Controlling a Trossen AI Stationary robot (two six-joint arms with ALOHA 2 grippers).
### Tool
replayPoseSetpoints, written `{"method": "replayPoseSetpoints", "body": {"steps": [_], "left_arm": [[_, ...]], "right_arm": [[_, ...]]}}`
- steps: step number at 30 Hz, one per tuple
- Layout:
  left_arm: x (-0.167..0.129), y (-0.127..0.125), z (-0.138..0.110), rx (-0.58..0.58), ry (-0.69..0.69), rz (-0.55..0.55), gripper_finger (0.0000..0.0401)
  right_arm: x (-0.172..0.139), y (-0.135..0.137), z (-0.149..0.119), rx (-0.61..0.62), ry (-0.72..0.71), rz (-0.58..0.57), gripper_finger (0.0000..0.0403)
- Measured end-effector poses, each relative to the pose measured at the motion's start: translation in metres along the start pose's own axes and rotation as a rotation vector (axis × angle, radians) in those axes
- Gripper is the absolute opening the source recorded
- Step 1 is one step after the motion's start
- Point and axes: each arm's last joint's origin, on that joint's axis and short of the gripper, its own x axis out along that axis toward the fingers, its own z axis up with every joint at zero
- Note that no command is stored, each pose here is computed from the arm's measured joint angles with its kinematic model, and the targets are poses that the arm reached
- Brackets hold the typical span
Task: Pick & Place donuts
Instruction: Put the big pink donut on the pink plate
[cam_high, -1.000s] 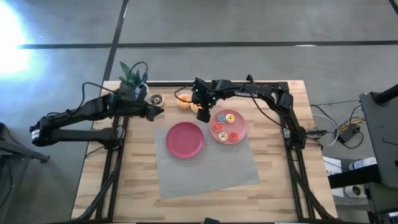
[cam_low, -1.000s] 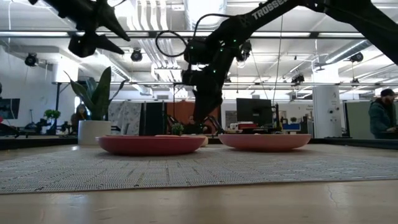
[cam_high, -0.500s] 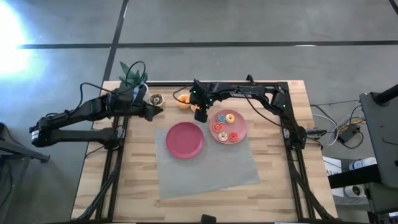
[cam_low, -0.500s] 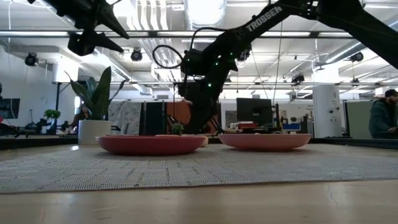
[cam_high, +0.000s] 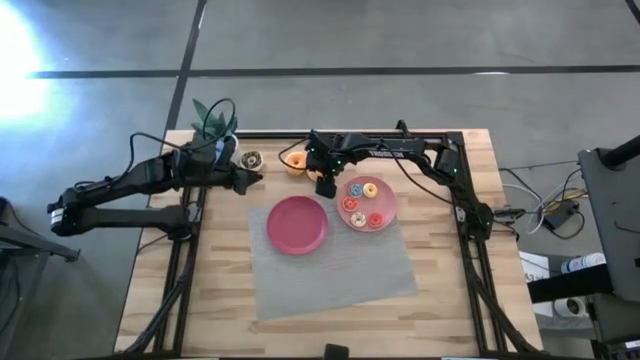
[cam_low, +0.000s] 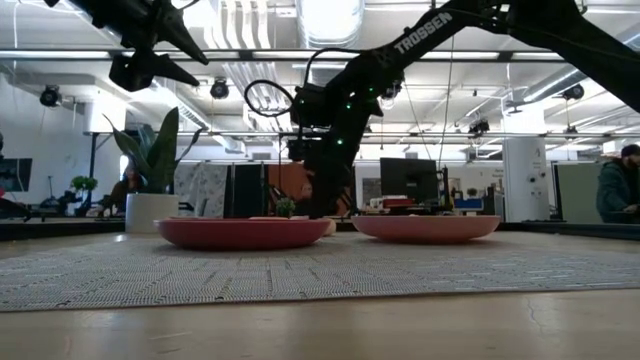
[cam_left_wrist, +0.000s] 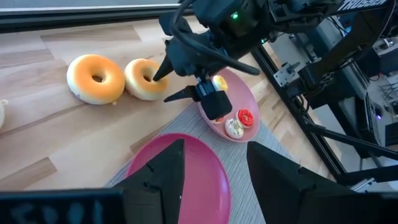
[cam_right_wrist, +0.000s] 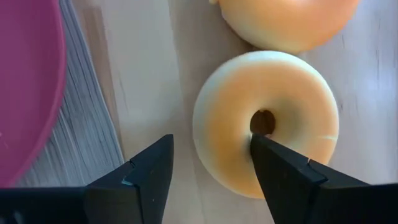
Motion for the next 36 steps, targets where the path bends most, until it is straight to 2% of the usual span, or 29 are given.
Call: {"method": "replayPoseSetpoints", "body": {"steps": [9,15,20,24,28,36], "left_arm": [[0.0,0.0,0.0,-0.004,-0.004,0.004,0.0147],[0.0,0.0,0.0,-0.014,-0.005,0.005,0.0147],[0.0,0.0,0.0,-0.018,-0.005,0.005,0.0147],[0.0,0.0,0.0,-0.018,-0.006,0.005,0.0147],[0.0,0.0,0.0,-0.019,-0.006,0.004,0.0147],[0.0,0.0,0.0,-0.017,-0.005,0.005,0.0147]], "right_arm": [[0.0,-0.001,-0.003,-0.107,0.037,-0.02,0.015],[0.001,-0.002,-0.005,-0.14,0.066,-0.053,0.0111],[0.0,-0.007,-0.004,-0.111,0.069,-0.058,0.0069],[0.0,-0.01,-0.006,0.0,0.06,-0.004,0.0031],[-0.011,-0.02,-0.005,0.208,0.017,0.11,0.0012],[-0.091,-0.037,0.02,0.508,-0.313,0.211,0.0009]]}}
